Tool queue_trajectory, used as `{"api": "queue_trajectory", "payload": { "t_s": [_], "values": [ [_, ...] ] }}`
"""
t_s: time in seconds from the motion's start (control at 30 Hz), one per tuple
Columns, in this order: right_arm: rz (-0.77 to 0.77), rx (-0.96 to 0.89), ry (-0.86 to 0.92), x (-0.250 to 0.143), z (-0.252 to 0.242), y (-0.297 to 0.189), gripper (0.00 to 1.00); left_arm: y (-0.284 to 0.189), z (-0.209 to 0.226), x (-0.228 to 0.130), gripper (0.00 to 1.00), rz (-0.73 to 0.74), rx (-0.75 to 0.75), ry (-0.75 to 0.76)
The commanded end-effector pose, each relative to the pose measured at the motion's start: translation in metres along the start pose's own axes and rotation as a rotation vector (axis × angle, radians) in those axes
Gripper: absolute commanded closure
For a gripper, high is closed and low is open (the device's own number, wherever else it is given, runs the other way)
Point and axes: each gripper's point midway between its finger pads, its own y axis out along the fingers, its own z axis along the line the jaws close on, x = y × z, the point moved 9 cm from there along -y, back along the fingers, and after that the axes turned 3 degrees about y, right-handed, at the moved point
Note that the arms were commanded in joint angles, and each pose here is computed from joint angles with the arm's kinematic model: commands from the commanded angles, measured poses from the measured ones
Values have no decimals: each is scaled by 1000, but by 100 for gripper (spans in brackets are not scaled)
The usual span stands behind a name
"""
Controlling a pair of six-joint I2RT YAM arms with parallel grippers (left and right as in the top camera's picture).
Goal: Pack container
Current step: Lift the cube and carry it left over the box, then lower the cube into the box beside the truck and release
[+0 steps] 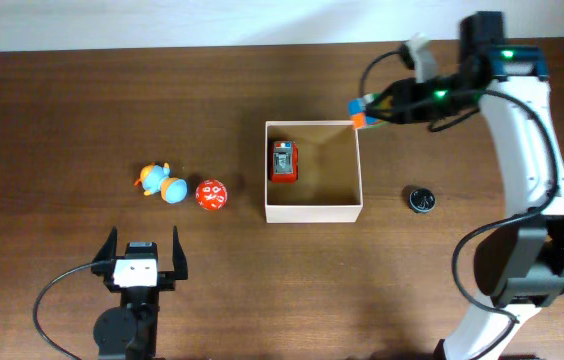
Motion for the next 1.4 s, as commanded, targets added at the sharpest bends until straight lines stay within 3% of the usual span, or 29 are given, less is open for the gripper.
{"api": "queue_trajectory", "payload": {
  "t_s": [0.0, 0.23, 0.47, 0.97, 1.37],
  "values": [
    [12, 80, -165, 3, 55, 15, 59, 0, -2, -1, 1, -3, -14, 13],
    [65, -292, -164, 0, 83, 67, 58, 0, -2, -1, 1, -3, -14, 13],
    [5, -667, 16, -11, 80, 100, 58, 0, -2, -1, 1, -3, -14, 13],
    [-32, -835, 269, -37, 31, 140, 59, 0, -2, -1, 1, -3, -14, 13],
    [-63, -854, 267, -35, 27, 141, 58, 0, -2, -1, 1, -4, -14, 13]
  ]
}}
